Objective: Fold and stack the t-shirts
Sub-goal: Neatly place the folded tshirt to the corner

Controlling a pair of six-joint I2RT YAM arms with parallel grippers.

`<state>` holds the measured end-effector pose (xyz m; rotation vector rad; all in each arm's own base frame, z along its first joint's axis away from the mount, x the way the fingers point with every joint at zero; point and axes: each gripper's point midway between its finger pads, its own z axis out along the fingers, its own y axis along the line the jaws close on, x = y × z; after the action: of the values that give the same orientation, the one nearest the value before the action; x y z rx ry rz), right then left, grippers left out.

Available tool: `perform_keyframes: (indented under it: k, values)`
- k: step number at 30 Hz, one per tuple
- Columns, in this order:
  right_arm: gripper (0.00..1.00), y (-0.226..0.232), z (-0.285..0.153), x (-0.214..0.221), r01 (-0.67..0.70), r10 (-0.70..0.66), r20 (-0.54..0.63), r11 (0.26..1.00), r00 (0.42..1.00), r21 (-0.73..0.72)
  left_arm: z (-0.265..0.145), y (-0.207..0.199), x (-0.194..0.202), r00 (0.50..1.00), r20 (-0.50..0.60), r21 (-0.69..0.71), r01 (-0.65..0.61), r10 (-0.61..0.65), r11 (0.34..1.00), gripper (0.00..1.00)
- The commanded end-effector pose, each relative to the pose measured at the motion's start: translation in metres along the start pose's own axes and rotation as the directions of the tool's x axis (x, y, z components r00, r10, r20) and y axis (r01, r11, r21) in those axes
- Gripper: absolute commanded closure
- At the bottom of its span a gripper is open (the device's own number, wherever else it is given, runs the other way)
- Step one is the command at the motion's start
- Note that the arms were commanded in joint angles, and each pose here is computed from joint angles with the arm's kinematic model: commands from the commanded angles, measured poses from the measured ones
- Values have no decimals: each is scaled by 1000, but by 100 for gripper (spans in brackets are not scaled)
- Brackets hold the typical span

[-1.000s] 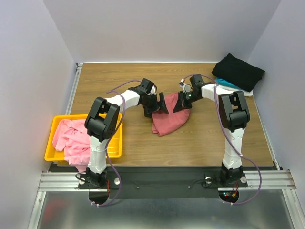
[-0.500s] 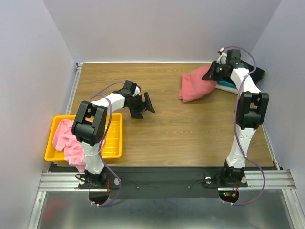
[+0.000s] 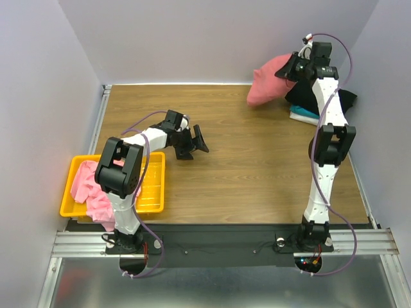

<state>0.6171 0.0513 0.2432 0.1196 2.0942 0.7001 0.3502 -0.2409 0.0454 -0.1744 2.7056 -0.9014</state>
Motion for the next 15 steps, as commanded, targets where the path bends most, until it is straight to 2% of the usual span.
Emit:
perform_keyframes:
  k: [1, 5, 10, 15]
  values:
    - [100, 5, -10, -41, 14, -14, 124, 1000, 992, 2, 10, 46, 52, 987, -153, -146, 29, -51, 989, 5]
    - [100, -17, -27, -73, -29, 21, 225, 999, 974, 34, 9, 52, 59, 984, -165, -160, 32, -58, 987, 5]
    - [100, -31, -58, -121, -70, 58, 377, 997, 924, 18, 7, 57, 67, 982, -176, -175, 39, -70, 984, 5]
    - [100, -43, -83, -147, -92, 68, 458, 995, 887, 31, 7, 57, 68, 981, -179, -174, 48, -80, 984, 5]
